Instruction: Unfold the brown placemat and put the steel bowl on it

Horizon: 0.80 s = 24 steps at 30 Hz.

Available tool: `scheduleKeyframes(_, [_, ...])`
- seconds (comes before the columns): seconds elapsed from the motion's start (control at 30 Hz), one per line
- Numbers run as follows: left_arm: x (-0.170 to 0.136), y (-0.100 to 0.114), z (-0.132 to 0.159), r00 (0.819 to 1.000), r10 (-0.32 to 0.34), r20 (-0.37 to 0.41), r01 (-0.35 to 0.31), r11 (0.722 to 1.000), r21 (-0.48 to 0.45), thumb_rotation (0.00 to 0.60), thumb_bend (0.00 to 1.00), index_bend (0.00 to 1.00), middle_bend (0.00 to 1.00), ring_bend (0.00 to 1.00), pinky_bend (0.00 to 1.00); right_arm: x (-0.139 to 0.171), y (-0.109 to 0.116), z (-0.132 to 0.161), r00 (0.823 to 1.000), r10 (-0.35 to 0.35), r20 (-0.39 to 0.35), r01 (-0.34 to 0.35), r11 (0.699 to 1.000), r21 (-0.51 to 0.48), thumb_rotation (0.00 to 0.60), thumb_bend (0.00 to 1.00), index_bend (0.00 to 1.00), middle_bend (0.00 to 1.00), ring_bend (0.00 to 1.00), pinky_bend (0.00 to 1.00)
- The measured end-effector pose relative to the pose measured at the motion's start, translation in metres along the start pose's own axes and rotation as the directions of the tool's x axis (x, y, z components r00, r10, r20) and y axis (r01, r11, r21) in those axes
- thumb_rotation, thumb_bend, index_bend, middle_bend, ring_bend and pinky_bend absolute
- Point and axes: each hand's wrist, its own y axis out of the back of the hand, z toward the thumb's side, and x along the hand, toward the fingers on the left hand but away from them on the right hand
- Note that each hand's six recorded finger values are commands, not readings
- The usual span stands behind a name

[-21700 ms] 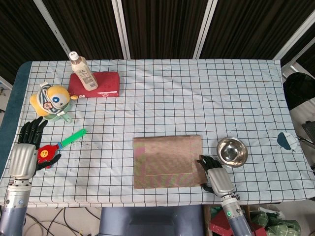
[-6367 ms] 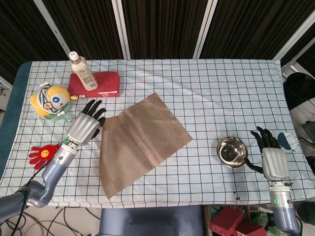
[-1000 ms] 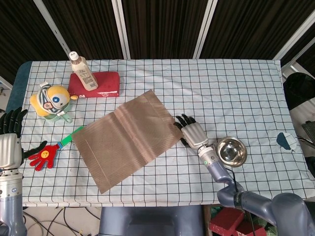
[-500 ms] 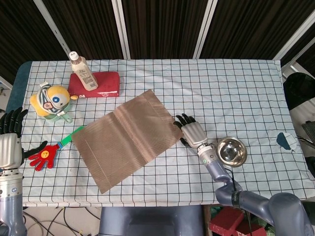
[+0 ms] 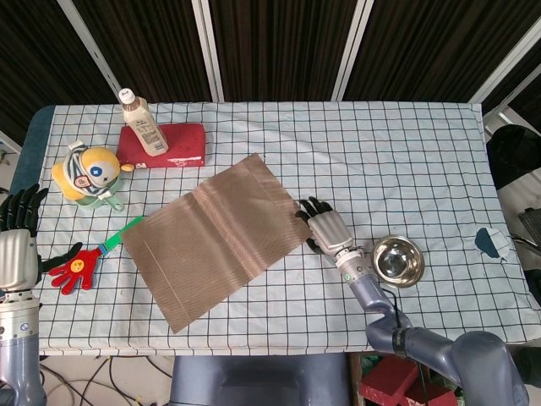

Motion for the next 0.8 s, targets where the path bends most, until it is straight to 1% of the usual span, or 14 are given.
scheduleKeyframes(0.13, [0.000, 0.000, 0.000, 1.000, -0.002, -0.002, 0.002, 1.000, -0.002, 0.600, 0.02, 0.12, 0.06, 0.01, 0.01, -0.003, 0.000, 0.003, 1.000, -0.006, -0.007, 0.006, 1.000, -0.003, 0.600, 0.39, 0.35, 0.10, 0.06, 0.16])
scheduleKeyframes(0.4, [0.000, 0.000, 0.000, 1.000, -0.003, -0.002, 0.003, 1.000, -0.006, 0.600, 0.02, 0.12, 0.06, 0.01, 0.01, -0.005, -0.003, 0.006, 1.000, -0.009, -0.020, 0.009, 1.000, -0.010, 0.600, 0.42, 0.42, 0.11, 0.06, 0.16])
scheduleKeyframes(0.57, [0.000, -0.001, 0.001, 1.000, -0.005, -0.002, 0.005, 1.000, -0.008, 0.600, 0.02, 0.12, 0.06, 0.01, 0.01, -0.003, -0.001, 0.008, 0.999, -0.019, -0.028, 0.019, 1.000, -0.017, 0.600, 0.47, 0.52, 0.11, 0.06, 0.16])
scheduleKeyframes(0.8, [0.000, -0.001, 0.002, 1.000, -0.008, 0.001, 0.008, 1.000, -0.010, 0.600, 0.02, 0.12, 0.06, 0.01, 0.01, 0.006, 0.003, 0.015, 0.998, -0.038, -0.057, 0.037, 0.999, -0.034, 0.600, 0.50, 0.57, 0.11, 0.06, 0.16])
